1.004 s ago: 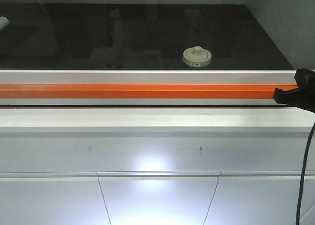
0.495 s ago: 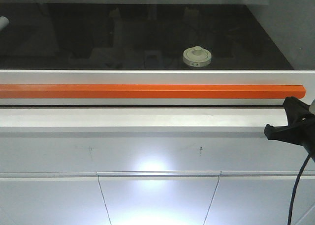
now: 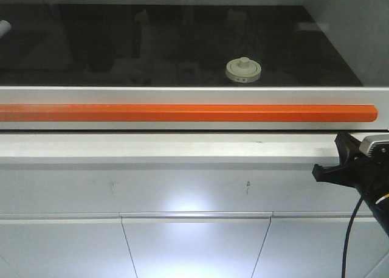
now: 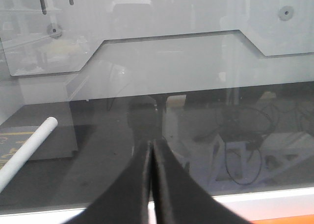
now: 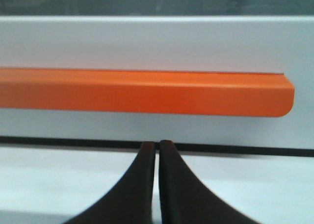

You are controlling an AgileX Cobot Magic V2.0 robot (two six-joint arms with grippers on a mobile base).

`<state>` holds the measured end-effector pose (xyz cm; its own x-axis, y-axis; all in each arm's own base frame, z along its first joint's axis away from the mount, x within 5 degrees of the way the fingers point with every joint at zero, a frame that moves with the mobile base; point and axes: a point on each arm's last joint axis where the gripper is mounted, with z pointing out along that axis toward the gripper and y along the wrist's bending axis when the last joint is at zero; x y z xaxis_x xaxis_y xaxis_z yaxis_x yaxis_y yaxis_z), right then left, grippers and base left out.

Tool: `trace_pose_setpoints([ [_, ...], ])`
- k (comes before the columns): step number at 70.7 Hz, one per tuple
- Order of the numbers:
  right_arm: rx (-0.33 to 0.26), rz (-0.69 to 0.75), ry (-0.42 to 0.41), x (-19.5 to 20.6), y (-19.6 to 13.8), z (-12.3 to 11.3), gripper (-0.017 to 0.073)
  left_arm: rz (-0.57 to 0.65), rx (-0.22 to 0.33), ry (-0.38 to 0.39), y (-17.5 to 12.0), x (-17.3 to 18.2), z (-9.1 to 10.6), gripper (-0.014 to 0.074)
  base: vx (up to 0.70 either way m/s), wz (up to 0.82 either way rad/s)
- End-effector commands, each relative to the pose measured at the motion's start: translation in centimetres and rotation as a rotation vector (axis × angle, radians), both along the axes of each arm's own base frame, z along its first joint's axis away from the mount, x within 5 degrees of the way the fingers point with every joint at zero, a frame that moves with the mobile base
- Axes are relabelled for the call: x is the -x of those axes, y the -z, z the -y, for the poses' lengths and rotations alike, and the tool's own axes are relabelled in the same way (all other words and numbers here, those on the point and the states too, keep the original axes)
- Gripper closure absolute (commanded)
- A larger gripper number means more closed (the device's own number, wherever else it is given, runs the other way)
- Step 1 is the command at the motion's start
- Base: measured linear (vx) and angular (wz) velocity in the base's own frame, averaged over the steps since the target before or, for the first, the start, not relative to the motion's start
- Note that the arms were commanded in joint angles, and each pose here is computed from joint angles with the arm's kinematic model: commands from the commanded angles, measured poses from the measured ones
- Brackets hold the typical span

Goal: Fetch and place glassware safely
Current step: 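Move the right gripper to the orange sash handle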

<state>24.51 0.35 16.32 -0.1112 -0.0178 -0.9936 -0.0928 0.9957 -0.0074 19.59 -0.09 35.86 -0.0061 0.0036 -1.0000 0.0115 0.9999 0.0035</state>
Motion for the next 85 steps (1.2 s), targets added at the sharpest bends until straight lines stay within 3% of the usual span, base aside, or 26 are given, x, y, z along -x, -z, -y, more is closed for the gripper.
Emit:
trace_pose_setpoints([
  [1, 0.03, 0.167, -0.003, -0.6, -1.3, 0.1, 0.056, 0.106, 0.013, 0.013, -1.8, 0.2, 0.2, 0.0601, 0.0, 0.0],
  [39, 0.058, 0.188, -0.004, -2.2, -1.2, 0.1, 0.056, 0.106, 0.013, 0.013, -1.8, 0.2, 0.2, 0.0601, 0.0, 0.0],
  [85, 0.053, 0.221, -0.002, -4.6, -1.0, 0.2, 0.056, 0.106, 0.013, 0.013, -1.8, 0.2, 0.2, 0.0601, 0.0, 0.0],
])
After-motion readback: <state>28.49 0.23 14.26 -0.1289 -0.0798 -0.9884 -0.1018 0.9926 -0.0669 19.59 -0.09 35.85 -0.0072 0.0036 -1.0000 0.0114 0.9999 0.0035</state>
